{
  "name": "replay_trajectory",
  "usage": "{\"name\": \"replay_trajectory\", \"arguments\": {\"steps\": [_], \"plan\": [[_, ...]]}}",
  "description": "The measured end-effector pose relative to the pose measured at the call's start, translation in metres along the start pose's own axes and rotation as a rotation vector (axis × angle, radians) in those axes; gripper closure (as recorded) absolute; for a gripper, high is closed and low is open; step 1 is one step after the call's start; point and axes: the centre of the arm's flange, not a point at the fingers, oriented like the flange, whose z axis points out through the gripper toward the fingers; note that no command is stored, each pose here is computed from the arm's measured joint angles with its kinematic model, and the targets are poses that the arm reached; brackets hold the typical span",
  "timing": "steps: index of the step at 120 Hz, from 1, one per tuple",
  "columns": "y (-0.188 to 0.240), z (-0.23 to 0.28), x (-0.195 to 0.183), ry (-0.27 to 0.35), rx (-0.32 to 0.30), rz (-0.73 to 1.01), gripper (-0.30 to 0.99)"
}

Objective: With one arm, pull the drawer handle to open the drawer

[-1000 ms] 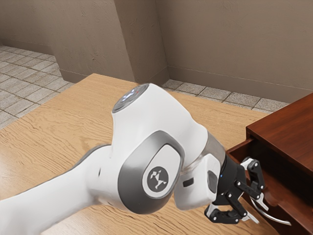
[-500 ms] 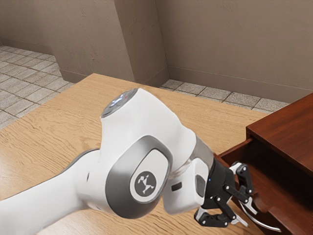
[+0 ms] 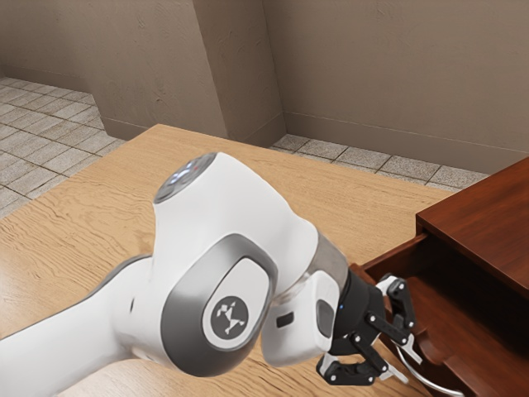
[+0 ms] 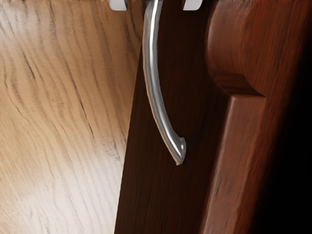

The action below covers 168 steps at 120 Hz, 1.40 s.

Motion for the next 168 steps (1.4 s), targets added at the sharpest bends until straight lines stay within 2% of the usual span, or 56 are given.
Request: {"name": "replay_trajectory", "arguments": {"steps": [106,138,156,164,168], "plan": [[0.019,-0.018,0.006,-0.034,0.023,0.008,0.63],[0.028,-0.020,0.023,-0.033,0.023,0.036,0.61],[0.032,-0.034,0.026,-0.026,0.042,0.037,0.61],[0.033,-0.056,0.028,-0.020,0.069,0.045,0.60],[0.033,-0.082,0.029,-0.040,0.089,0.063,0.55]]}}
